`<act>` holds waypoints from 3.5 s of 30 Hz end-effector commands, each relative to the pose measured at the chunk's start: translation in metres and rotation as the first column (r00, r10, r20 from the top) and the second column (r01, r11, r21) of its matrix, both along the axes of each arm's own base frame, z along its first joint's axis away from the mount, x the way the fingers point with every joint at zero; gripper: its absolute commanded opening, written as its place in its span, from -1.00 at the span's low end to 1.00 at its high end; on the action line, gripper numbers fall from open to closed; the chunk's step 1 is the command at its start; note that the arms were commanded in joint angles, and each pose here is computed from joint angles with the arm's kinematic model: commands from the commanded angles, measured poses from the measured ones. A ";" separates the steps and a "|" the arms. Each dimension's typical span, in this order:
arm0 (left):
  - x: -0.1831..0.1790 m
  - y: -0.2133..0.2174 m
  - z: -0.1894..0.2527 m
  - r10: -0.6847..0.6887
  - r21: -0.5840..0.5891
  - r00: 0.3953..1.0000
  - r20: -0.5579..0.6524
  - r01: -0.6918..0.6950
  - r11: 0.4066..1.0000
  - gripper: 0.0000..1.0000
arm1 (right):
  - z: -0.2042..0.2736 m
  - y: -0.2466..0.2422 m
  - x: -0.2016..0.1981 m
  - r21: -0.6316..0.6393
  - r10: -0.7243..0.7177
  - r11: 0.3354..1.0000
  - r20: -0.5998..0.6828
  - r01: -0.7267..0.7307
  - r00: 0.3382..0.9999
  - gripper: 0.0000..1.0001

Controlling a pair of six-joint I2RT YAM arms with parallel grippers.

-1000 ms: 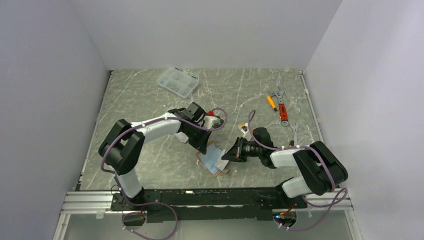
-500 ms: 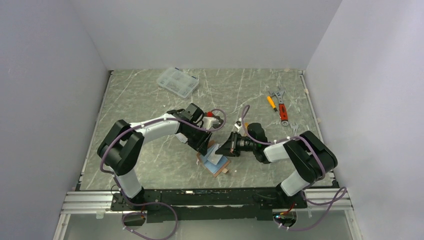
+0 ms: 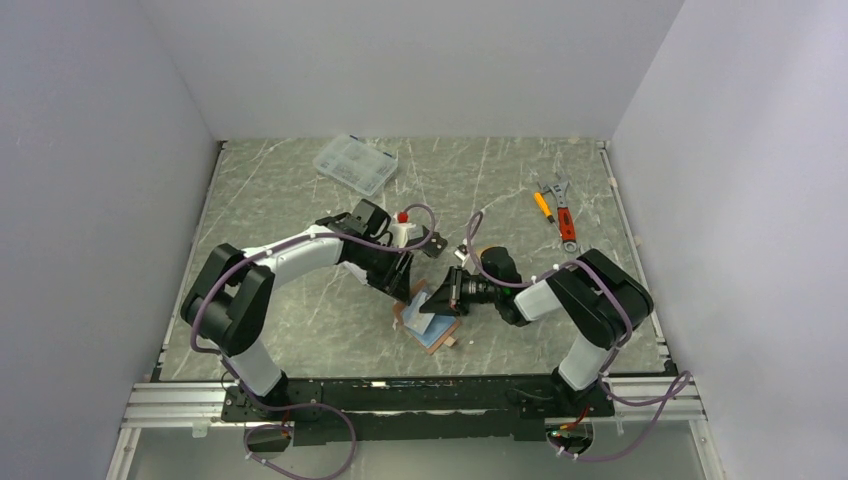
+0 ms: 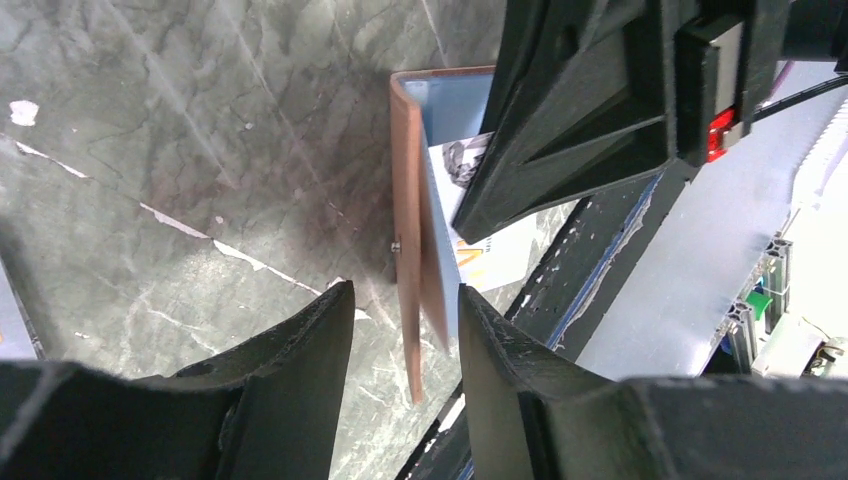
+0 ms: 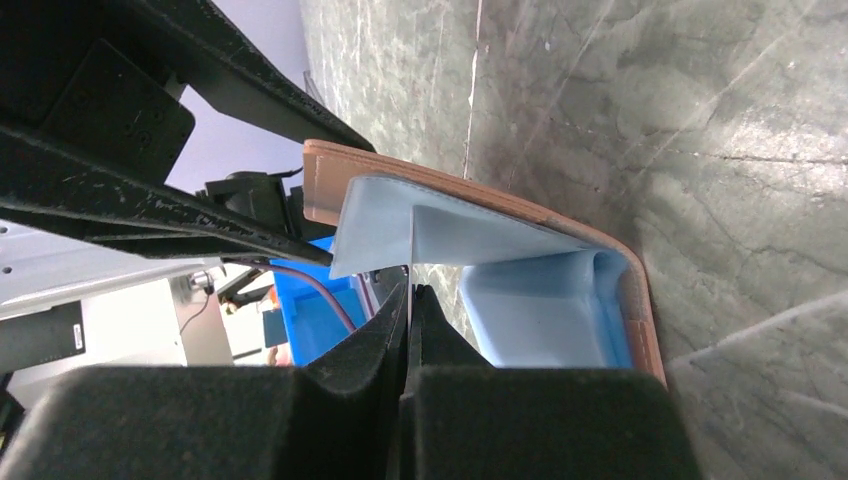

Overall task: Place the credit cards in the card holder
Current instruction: Open the card holder at the center of the board, then insert the credit card into the card holder.

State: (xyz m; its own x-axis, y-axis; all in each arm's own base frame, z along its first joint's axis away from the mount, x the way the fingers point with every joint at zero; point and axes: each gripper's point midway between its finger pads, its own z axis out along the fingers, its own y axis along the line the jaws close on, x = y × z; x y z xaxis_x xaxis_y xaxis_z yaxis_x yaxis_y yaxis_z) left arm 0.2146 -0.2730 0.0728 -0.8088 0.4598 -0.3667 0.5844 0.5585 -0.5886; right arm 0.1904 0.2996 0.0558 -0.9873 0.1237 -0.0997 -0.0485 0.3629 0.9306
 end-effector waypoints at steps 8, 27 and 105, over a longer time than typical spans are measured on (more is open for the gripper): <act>0.005 -0.014 0.012 -0.001 -0.075 0.999 -0.053 -0.003 0.997 -0.03 | 0.012 0.013 0.009 0.047 0.015 0.999 0.064 -0.018 0.998 -1.00; 0.017 -0.006 -0.007 0.090 -0.052 0.981 -0.173 -0.101 0.994 -1.00 | -0.001 -0.006 -0.010 -0.030 0.036 0.999 0.046 -0.034 0.998 -1.00; 0.011 0.033 -0.033 0.282 -0.099 0.937 -0.205 -0.306 0.947 -1.00 | -0.027 -0.006 -0.005 -0.325 -0.263 0.910 0.025 0.257 0.964 -0.26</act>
